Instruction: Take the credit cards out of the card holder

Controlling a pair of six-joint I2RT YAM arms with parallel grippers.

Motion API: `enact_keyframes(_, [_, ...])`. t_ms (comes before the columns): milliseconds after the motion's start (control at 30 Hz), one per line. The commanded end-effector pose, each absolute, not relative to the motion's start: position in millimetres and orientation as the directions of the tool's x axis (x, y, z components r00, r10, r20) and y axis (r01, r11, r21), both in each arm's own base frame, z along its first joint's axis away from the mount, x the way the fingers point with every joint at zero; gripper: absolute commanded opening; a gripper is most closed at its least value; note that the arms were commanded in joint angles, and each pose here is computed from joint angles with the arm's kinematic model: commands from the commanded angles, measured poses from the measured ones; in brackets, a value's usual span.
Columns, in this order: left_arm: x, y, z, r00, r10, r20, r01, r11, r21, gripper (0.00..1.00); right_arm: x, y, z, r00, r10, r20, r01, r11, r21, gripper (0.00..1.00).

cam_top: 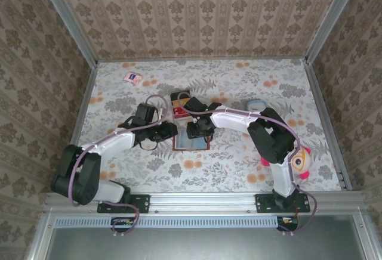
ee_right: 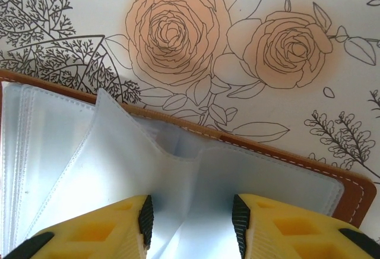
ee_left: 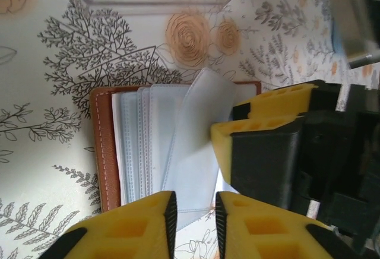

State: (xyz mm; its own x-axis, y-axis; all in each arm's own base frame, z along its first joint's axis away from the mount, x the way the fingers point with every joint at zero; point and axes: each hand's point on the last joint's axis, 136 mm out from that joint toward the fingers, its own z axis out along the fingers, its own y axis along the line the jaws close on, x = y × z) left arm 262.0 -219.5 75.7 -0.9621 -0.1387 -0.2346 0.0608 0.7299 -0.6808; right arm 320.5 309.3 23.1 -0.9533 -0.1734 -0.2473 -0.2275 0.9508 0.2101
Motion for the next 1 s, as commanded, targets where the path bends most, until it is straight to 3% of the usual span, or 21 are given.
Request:
enact_keyframes(0, [263, -228, 69, -0.966, -0.126, -0.227, 0.060, 0.741, -0.669, 0.23, 305, 298, 0, -0.968, -0.185, -0.169, -0.217, 0.957, 0.192, 0.44])
enact_keyframes(967, [267, -232, 27, -0.987, -0.089, -0.137, 0.012, 0.797, -0.604, 0.21, 303, 297, -3, -0.976, -0.164, -0.145, -0.192, 0.958, 0.212, 0.41])
